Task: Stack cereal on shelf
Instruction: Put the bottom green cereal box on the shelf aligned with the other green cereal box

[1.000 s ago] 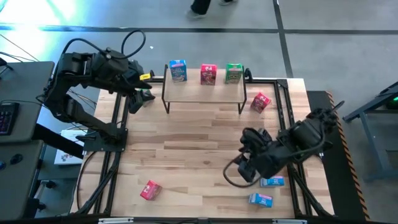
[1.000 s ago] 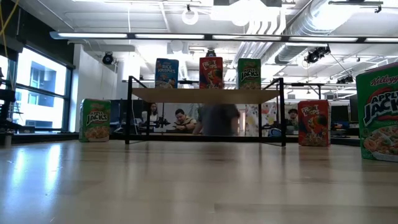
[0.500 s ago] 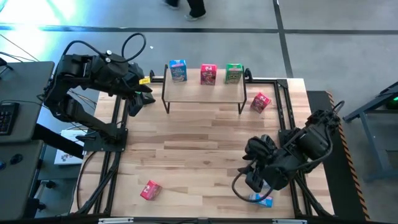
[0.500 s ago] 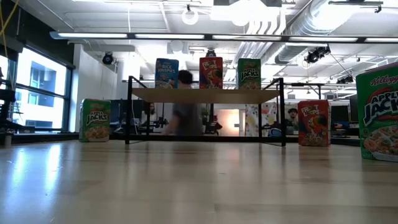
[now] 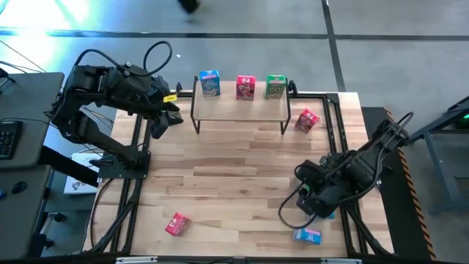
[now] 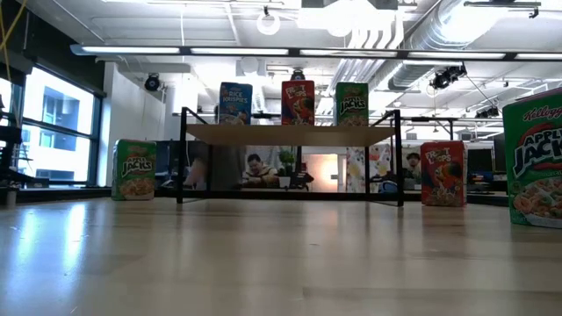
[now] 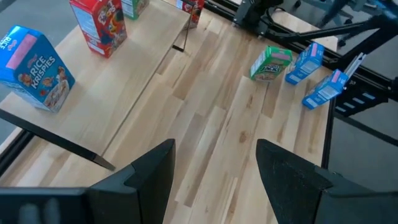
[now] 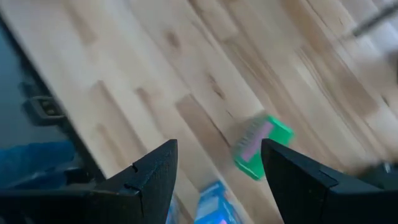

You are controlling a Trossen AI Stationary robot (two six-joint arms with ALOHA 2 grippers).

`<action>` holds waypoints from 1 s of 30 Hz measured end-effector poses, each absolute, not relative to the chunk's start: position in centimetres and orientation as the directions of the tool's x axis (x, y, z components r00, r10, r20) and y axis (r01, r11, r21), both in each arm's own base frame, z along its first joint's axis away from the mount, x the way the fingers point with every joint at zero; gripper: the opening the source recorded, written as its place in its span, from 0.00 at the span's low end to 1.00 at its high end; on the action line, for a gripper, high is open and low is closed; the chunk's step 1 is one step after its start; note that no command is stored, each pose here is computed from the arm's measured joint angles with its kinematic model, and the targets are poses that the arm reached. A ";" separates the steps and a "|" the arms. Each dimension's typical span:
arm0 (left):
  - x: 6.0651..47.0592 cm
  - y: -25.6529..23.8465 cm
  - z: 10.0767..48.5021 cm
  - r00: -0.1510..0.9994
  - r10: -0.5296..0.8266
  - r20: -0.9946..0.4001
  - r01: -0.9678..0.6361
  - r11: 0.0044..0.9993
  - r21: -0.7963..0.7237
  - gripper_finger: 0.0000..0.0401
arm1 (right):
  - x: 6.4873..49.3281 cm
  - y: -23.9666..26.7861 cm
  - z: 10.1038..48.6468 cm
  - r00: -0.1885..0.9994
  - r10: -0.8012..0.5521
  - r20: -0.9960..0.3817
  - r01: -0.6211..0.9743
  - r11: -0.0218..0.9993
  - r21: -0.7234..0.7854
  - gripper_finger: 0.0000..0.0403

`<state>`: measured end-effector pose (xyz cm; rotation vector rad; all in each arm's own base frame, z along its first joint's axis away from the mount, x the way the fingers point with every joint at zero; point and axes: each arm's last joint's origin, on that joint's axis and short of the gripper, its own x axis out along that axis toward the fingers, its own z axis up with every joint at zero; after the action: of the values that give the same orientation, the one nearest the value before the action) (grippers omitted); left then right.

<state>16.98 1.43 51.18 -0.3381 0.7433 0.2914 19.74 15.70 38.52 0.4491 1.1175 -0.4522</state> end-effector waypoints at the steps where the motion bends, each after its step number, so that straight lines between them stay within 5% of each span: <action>1: 17.0 1.4 51.2 0.701 0.138 -0.700 -0.374 0.907 -0.196 0.54 | 19.3 15.4 38.1 0.356 -0.124 -0.926 0.583 0.804 0.116 0.56; 12: 17.9 1.5 50.8 0.684 0.142 -0.715 -0.381 0.906 -0.185 0.54 | 16.4 13.4 34.1 0.185 -0.094 -0.978 0.745 0.662 0.078 0.56; 30: 18.1 1.5 50.7 0.680 0.143 -0.719 -0.382 0.906 -0.181 0.54 | 17.0 13.9 30.0 0.166 -0.083 -0.983 0.806 0.586 0.086 0.56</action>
<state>18.11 1.54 50.74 -0.3315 0.7706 0.3004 17.03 13.90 29.98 0.7203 1.2520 -0.7174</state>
